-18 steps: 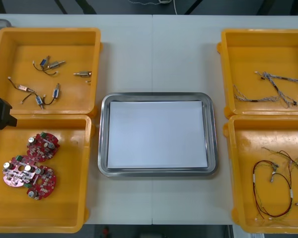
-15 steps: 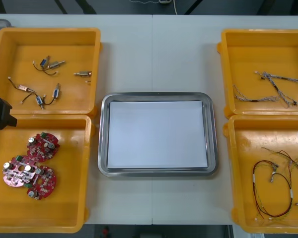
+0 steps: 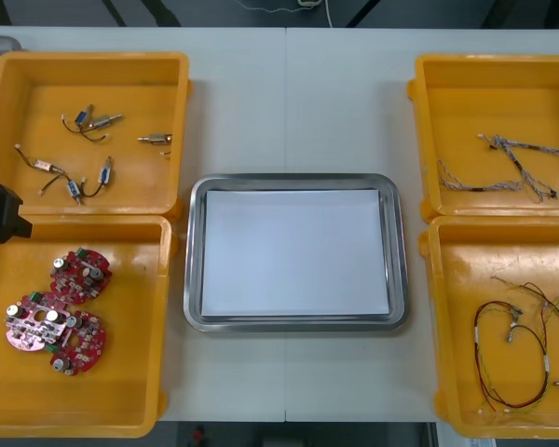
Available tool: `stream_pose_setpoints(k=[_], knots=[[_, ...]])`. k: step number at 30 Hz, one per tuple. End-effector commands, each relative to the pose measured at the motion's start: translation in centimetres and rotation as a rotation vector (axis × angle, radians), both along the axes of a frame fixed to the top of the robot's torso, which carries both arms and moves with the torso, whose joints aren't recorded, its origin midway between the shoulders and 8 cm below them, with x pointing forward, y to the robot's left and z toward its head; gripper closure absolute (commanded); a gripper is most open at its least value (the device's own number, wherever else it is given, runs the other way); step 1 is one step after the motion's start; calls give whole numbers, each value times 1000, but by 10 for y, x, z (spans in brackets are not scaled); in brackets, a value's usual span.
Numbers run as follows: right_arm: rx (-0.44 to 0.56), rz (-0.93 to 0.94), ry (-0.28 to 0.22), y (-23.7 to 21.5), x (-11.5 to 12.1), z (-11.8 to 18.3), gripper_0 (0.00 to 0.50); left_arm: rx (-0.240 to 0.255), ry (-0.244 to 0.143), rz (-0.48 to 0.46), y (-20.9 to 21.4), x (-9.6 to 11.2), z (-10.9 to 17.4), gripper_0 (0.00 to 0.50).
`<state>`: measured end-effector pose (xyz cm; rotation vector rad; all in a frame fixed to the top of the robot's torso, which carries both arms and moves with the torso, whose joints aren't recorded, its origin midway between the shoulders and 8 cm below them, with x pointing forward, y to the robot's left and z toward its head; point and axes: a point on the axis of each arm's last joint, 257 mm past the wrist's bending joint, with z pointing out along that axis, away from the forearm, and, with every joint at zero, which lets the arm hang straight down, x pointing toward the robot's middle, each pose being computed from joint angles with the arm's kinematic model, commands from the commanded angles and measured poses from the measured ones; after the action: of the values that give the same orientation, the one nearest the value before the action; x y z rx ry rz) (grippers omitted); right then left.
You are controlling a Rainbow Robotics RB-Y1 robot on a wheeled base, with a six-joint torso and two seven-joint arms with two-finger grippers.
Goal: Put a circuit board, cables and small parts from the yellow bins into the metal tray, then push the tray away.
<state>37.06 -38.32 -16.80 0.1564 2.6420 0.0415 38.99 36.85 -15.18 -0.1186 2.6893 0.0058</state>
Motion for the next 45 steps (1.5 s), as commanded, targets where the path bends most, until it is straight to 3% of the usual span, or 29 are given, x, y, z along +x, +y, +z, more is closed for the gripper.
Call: stream_pose_setpoints(k=[1,45], knots=[[-48,3,11,-10,-5,2,0,38,-12,-61,5,-3,6,0],[-48,3,11,-10,-5,2,0,38,-12,-61,5,-3,6,0]])
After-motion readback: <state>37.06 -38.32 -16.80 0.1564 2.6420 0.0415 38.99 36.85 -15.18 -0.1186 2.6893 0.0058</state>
